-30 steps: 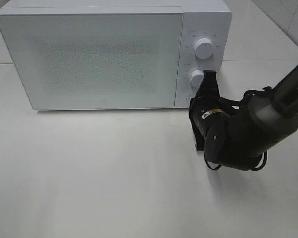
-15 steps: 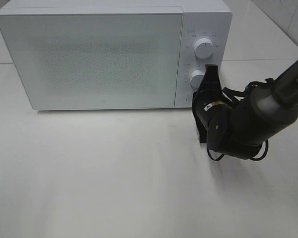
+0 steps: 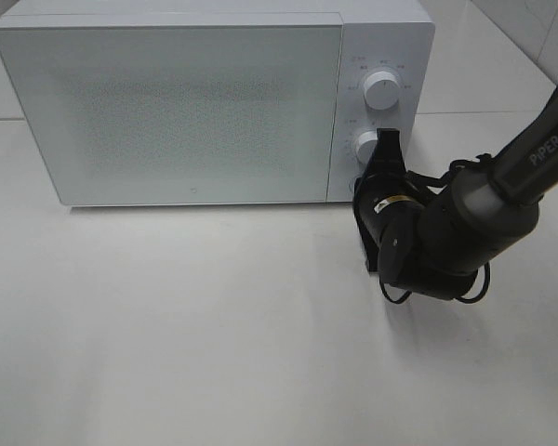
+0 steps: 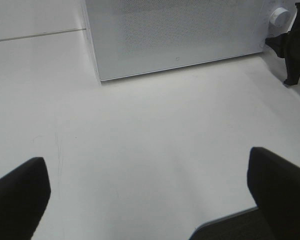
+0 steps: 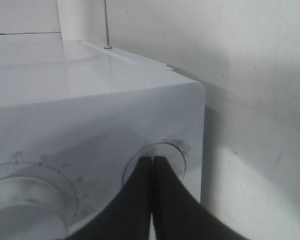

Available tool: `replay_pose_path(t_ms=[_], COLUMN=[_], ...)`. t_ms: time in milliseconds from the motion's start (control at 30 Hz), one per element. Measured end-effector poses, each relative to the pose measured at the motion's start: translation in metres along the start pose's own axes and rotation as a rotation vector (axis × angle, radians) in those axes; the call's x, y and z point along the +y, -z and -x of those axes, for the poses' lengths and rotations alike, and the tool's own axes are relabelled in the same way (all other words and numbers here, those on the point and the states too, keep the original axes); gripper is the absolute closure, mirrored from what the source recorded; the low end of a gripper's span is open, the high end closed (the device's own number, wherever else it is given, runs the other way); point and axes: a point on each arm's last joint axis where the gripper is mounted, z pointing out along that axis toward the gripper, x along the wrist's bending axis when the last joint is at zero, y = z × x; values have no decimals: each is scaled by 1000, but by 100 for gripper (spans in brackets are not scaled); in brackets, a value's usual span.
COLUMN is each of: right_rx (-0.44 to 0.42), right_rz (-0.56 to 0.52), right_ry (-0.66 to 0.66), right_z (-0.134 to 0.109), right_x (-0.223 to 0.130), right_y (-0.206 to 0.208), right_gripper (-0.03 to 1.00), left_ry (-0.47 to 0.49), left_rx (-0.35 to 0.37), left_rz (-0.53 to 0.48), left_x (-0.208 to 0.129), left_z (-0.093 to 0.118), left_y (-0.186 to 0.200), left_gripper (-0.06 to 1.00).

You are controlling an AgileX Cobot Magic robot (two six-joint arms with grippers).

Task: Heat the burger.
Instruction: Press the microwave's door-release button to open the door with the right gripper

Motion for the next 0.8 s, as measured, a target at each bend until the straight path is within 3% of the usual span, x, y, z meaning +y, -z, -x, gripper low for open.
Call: replay_pose_path(t_ms=[800], right_rx=[46], right_rz=[38], right_ry=[5], right_z=[3], right_x=[-6], right_y=[-12], right_gripper=[96], left_ry=[0], left_rx=[0], left_rz=[0], left_x=[0], left_z=[0], left_y=[0], left_gripper=[-5])
